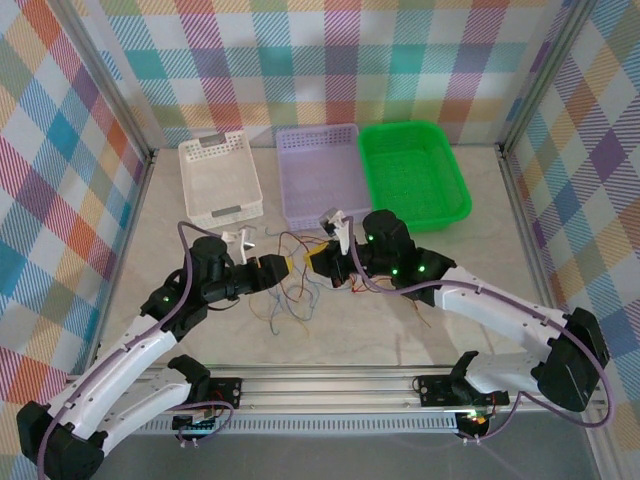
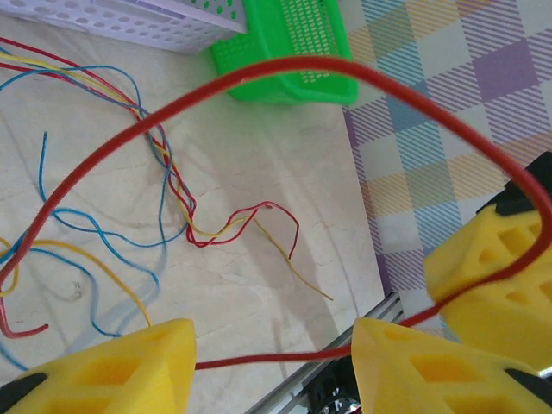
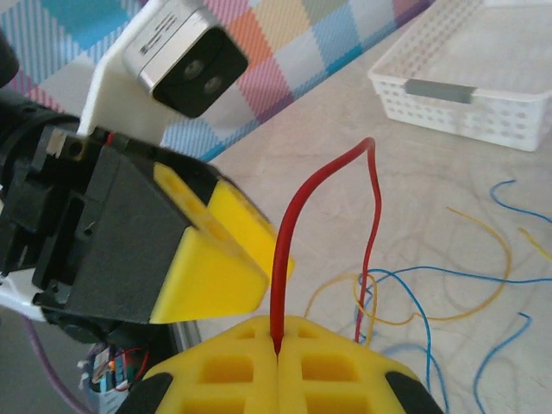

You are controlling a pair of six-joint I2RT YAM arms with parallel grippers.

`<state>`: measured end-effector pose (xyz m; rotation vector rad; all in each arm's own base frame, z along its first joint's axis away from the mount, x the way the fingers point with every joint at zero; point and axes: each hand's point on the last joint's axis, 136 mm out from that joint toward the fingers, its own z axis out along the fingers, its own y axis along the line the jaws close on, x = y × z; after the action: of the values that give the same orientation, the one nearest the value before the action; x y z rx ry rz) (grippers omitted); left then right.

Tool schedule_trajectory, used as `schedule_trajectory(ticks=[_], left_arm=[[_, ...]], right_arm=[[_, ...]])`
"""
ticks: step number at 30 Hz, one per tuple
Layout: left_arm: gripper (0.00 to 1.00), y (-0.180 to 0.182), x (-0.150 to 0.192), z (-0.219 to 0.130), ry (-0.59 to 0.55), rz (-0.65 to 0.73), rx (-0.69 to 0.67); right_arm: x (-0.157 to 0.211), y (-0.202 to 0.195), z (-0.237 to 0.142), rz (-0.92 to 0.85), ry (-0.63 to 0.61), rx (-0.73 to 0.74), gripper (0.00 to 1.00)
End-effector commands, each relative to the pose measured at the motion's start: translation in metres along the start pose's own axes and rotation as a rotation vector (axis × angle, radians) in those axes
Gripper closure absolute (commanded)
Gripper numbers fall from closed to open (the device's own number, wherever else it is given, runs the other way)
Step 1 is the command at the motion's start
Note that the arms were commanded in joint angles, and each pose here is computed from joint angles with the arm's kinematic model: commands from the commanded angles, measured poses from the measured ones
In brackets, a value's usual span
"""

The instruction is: Untangle the cables

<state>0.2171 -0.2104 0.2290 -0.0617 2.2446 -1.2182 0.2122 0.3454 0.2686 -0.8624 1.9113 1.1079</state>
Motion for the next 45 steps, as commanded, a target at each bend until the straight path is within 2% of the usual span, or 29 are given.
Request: schedule_trajectory(ticks=[1,11,19,23,26,30,35,39,45], left_arm=[[0.51,0.002,0.003,0.008,0.005,-0.015,0.014],[0.49,0.022,0.021,0.038,0.078,-0.025,-0.023],[0.46,0.035,0.035,0.064,0.122,-0.026,-0.038],[0.47,0.043,0.037,0.069,0.125,-0.016,-0.065],[0.47,0.053,0.039,0.074,0.124,-0.011,-0.094],[0.47,0.062,0.043,0.083,0.135,-0.023,-0.104],[0.51,0.065,0.047,0.086,0.150,-0.024,-0.099],[0.54,0.067,0.047,0.083,0.142,-0.006,-0.109],[0.42,0.058,0.045,0.084,0.122,-0.007,-0.058]], right_arm=[[-0.033,0.000,-0.022,-0.026,-0.084,0.042,1.00],[-0.070,0.042,-0.067,-0.052,-0.191,-0.117,1.00],[-0.095,0.066,-0.100,-0.077,-0.245,-0.143,1.00],[-0.114,0.074,-0.122,-0.099,-0.296,-0.110,1.00],[-0.125,0.088,-0.133,-0.097,-0.293,-0.147,1.00],[-0.132,0.099,-0.142,-0.074,-0.309,-0.184,1.00],[-0.139,0.090,-0.145,-0.081,-0.302,-0.104,1.00],[-0.146,0.094,-0.145,-0.050,-0.290,-0.134,1.00],[-0.147,0.086,-0.133,0.041,-0.241,-0.128,1.00]])
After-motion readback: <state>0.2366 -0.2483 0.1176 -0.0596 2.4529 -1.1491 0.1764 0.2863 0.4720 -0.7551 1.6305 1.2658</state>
